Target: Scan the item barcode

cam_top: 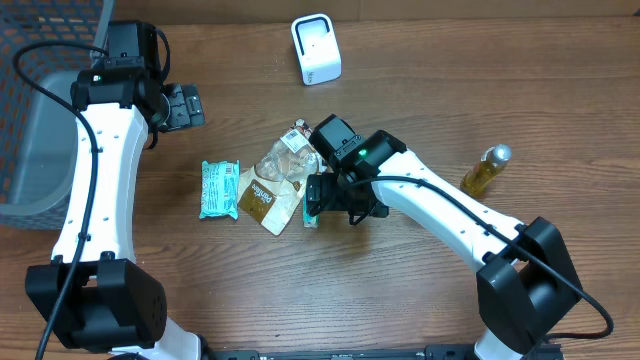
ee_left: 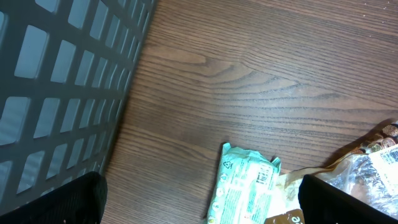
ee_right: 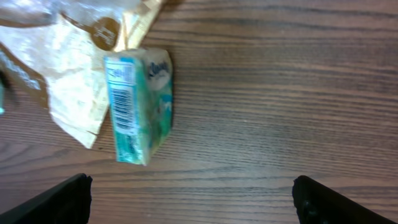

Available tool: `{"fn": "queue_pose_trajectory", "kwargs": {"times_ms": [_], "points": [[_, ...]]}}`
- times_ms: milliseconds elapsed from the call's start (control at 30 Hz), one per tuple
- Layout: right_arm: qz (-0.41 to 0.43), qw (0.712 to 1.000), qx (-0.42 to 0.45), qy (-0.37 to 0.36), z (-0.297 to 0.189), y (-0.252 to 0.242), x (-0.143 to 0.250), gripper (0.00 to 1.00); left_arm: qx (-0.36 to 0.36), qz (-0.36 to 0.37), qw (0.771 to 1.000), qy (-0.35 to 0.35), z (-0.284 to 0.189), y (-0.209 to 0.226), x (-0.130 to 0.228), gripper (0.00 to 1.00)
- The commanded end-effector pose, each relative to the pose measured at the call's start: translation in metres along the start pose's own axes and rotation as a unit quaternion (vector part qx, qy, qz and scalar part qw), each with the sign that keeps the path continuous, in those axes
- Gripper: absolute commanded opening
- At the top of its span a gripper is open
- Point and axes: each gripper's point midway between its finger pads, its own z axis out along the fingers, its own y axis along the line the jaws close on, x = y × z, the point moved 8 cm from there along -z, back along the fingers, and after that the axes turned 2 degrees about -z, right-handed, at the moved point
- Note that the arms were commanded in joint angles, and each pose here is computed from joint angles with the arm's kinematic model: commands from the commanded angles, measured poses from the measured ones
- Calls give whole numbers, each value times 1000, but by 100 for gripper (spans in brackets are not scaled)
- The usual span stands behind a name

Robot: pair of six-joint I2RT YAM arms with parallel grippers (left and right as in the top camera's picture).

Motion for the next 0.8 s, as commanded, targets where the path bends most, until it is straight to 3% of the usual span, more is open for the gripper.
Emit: {"fn": "queue_pose_trajectory", "kwargs": {"times_ms": [0,767], "points": [[0,1000,-12,-13,-11,1,2,100,0,-1,1000,-13,-7,1,-4,100],[0,1000,-15,-11,-11,2,2,100,0,-1,1000,-13,-7,1,-4,100]]}}
